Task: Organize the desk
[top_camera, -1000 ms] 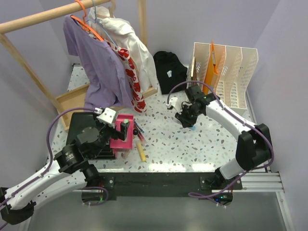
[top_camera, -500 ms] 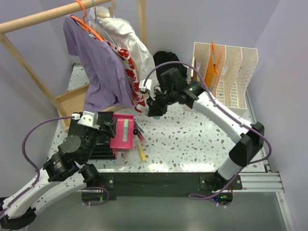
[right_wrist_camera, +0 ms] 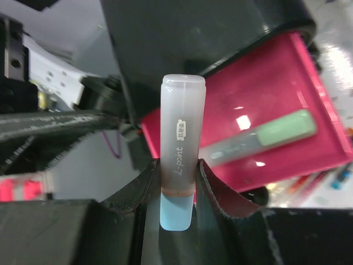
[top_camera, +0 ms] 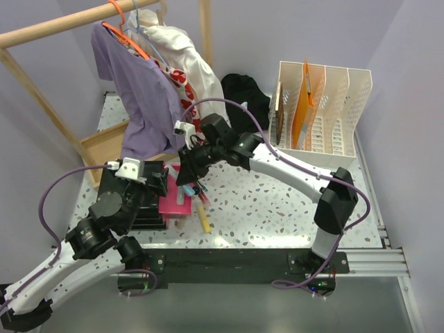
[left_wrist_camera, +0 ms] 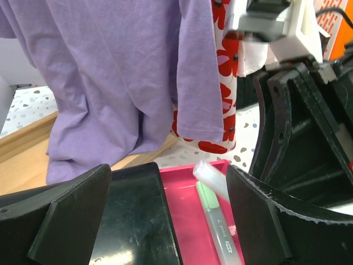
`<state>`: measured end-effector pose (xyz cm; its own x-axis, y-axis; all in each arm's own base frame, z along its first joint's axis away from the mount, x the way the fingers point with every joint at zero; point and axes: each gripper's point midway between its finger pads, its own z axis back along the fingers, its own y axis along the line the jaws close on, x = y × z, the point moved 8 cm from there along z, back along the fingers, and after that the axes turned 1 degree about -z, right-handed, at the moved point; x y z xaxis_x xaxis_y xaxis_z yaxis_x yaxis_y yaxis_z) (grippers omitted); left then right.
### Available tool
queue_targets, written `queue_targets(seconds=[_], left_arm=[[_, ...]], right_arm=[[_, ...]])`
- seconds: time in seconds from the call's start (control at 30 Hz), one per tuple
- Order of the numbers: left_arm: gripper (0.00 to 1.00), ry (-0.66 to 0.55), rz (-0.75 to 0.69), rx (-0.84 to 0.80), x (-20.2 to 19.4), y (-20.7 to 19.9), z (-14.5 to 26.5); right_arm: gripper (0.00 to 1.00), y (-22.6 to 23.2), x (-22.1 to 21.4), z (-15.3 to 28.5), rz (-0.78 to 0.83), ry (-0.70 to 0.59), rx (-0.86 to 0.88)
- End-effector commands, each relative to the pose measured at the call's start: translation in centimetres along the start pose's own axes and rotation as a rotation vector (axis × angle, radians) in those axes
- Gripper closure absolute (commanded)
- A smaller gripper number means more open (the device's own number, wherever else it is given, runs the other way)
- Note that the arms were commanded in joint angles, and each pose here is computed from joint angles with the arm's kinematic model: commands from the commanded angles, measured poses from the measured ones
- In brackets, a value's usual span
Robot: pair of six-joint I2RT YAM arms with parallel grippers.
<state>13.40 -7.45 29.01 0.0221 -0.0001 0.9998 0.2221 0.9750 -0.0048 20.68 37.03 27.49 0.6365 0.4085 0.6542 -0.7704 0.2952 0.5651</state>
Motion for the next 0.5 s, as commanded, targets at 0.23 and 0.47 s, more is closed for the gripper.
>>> queue_targets(seconds=[0.23, 0.47], left_arm=[[0.09, -0.006, -0.013, 0.048, 0.0, 0.3, -0.7], [0.09, -0.011, -0.009, 0.045, 0.1, 0.3, -0.7]], right_arm=[[0.98, 1.9, 0.8, -1.9, -0.262, -0.113, 0.02], [0.65, 1.9, 0.9, -3.0, -0.263, -0.107, 0.024]])
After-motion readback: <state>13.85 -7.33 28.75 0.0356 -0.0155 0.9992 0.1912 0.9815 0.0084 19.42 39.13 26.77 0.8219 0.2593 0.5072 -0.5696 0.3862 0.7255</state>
